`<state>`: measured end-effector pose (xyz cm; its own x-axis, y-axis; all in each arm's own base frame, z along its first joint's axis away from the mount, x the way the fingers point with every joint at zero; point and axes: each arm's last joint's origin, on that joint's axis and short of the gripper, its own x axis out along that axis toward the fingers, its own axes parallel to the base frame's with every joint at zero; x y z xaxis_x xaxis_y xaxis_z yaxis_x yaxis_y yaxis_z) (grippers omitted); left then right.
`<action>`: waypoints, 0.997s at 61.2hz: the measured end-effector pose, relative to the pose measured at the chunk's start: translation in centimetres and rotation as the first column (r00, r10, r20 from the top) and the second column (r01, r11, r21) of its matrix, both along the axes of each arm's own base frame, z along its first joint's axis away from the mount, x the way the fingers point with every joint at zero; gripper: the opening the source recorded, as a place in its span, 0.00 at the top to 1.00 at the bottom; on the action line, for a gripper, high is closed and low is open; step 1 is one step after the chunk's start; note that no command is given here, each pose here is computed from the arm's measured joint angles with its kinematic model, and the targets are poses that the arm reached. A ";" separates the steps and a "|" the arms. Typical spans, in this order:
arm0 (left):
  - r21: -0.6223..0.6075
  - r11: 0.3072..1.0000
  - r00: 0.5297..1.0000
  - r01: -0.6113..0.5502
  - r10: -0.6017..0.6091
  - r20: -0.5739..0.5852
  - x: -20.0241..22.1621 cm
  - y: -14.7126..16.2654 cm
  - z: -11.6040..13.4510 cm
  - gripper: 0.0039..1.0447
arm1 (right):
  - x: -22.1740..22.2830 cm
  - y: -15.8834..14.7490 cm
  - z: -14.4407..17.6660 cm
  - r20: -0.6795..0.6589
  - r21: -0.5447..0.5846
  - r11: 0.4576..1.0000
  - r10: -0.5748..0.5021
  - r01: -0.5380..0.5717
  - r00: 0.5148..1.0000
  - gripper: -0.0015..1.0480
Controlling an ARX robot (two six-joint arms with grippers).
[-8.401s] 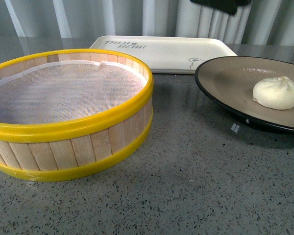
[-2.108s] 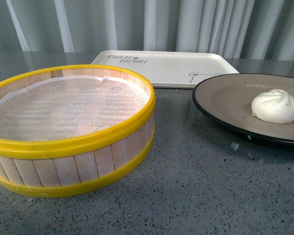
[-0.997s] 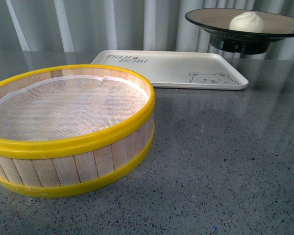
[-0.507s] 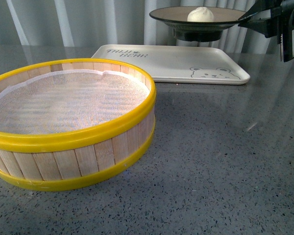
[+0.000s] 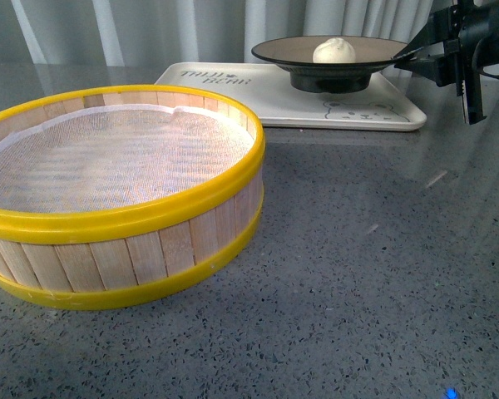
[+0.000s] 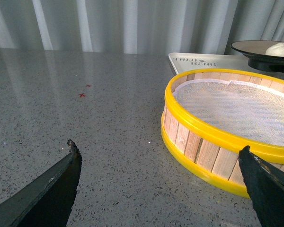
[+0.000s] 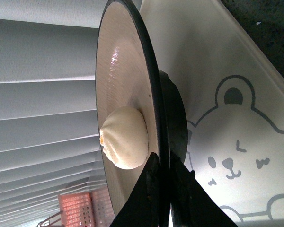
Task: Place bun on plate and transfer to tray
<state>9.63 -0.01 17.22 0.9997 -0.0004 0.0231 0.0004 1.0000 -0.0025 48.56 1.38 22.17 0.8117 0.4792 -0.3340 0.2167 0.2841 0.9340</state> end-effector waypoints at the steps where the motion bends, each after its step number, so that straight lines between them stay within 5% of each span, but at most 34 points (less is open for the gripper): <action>1: 0.000 1.000 1.000 0.000 0.000 0.000 0.0 0.0 0.0 0.06 | 0.0 0.0 0.0 -0.001 0.000 1.000 0.000 0.000 1.000 0.98; 51: 0.000 1.000 1.000 0.000 0.000 0.000 0.0 0.0 0.0 0.06 | 0.0 -0.3 -1.2 -0.049 -0.008 1.000 -0.001 0.000 0.999 0.98; 61: 0.000 1.000 1.000 0.000 0.000 0.000 0.0 0.0 0.0 0.06 | 0.0 -0.2 -1.2 -0.047 -0.006 1.000 0.004 -0.005 0.999 0.76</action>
<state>9.63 -0.01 17.21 0.9997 -0.0004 0.0227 0.0004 1.0000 -0.0025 48.53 1.15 20.94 0.7928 0.4806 -0.3747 0.2589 0.2910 0.9210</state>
